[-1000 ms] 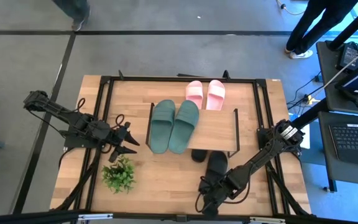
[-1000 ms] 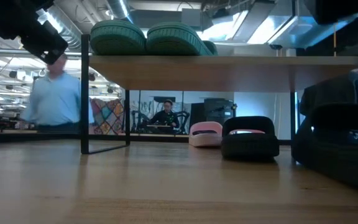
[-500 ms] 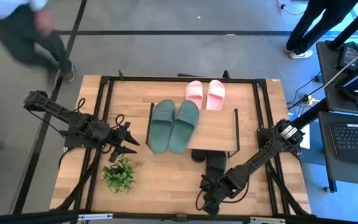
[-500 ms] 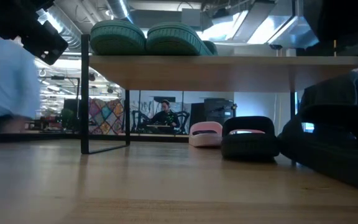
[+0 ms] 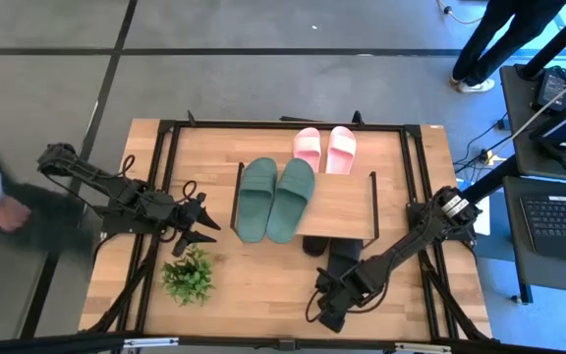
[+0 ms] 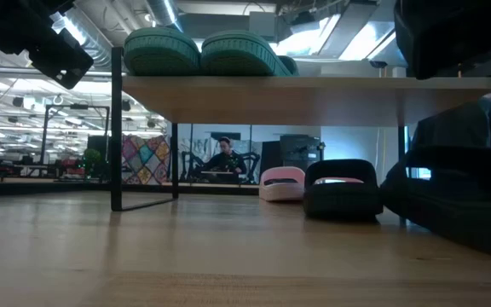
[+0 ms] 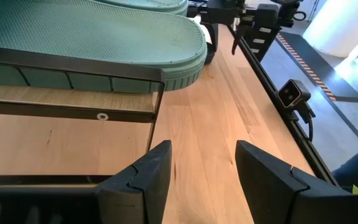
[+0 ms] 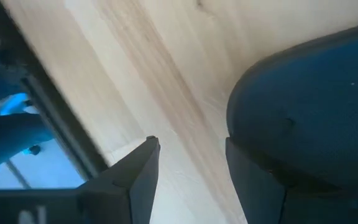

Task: Pick and place slides into the shelf
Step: Put the right black slipper under the shelf

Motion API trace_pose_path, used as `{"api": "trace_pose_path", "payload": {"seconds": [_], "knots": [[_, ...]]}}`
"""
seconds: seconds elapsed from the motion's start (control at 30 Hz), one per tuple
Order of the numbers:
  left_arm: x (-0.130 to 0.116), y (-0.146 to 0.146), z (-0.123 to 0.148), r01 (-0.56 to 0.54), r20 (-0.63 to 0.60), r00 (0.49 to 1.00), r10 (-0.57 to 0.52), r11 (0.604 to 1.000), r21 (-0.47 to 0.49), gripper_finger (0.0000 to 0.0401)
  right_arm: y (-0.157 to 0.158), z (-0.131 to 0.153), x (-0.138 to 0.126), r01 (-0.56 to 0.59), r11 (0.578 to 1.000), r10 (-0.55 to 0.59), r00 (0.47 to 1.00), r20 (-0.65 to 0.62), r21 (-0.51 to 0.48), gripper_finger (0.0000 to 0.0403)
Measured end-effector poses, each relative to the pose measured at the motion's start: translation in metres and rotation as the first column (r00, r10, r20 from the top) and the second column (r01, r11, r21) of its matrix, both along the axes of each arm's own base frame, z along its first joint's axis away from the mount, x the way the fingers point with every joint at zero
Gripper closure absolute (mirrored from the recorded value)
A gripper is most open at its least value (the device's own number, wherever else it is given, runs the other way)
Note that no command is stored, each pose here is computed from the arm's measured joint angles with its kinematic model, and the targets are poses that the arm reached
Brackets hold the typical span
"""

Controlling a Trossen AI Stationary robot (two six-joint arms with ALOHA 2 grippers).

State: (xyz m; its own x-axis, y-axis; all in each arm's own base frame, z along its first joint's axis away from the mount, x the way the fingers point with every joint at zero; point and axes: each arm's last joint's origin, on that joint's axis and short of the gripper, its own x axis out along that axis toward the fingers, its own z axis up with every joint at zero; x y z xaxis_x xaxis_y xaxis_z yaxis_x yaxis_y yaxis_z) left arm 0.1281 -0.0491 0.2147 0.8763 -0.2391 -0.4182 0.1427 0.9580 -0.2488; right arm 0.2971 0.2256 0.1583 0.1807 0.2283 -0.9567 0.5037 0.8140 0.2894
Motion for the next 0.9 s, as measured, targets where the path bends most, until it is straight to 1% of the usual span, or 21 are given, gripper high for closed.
{"api": "trace_pose_path", "payload": {"seconds": [0.13, 0.3, 0.5, 0.6, 0.8, 0.9], "knots": [[0.0, 0.0, 0.0, 0.0, 0.0, 1.0, 0.0, 1.0, 0.0, 0.0231, -0.005, 0.0, 0.003, -0.024, 1.0, 0.024, 1.0, -0.001, -0.004, 0.0212], [0.0, 0.0, 0.0, -0.001, 0.0, 1.0, 0.001, 1.0, 0.0, 0.0231, -0.014, -0.001, 0.006, -0.01, 1.0, 0.009, 1.0, -0.02, -0.026, 0.0212], [0.0, 0.0, 0.0, -0.001, 0.0, 1.0, 0.001, 1.0, 0.0, 0.0231, -0.018, -0.001, 0.008, -0.054, 0.998, 0.053, 0.998, -0.021, -0.038, 0.0212], [0.0, 0.0, 0.0, -0.002, 0.0, 1.0, 0.002, 1.0, 0.0, 0.0231, -0.023, -0.001, 0.007, -0.057, 0.996, 0.053, 0.998, -0.044, -0.073, 0.0212], [0.0, 0.0, 0.0, -0.002, 0.001, 1.0, 0.002, 1.0, 0.001, 0.0231, -0.031, 0.005, 0.003, -0.067, 0.972, 0.045, 0.994, -0.101, -0.223, 0.0212], [0.0, 0.0, 0.0, -0.002, 0.001, 1.0, 0.002, 1.0, 0.001, 0.0231, -0.034, 0.01, 0.005, -0.076, 0.964, 0.05, 0.993, -0.108, -0.253, 0.0212]]}}
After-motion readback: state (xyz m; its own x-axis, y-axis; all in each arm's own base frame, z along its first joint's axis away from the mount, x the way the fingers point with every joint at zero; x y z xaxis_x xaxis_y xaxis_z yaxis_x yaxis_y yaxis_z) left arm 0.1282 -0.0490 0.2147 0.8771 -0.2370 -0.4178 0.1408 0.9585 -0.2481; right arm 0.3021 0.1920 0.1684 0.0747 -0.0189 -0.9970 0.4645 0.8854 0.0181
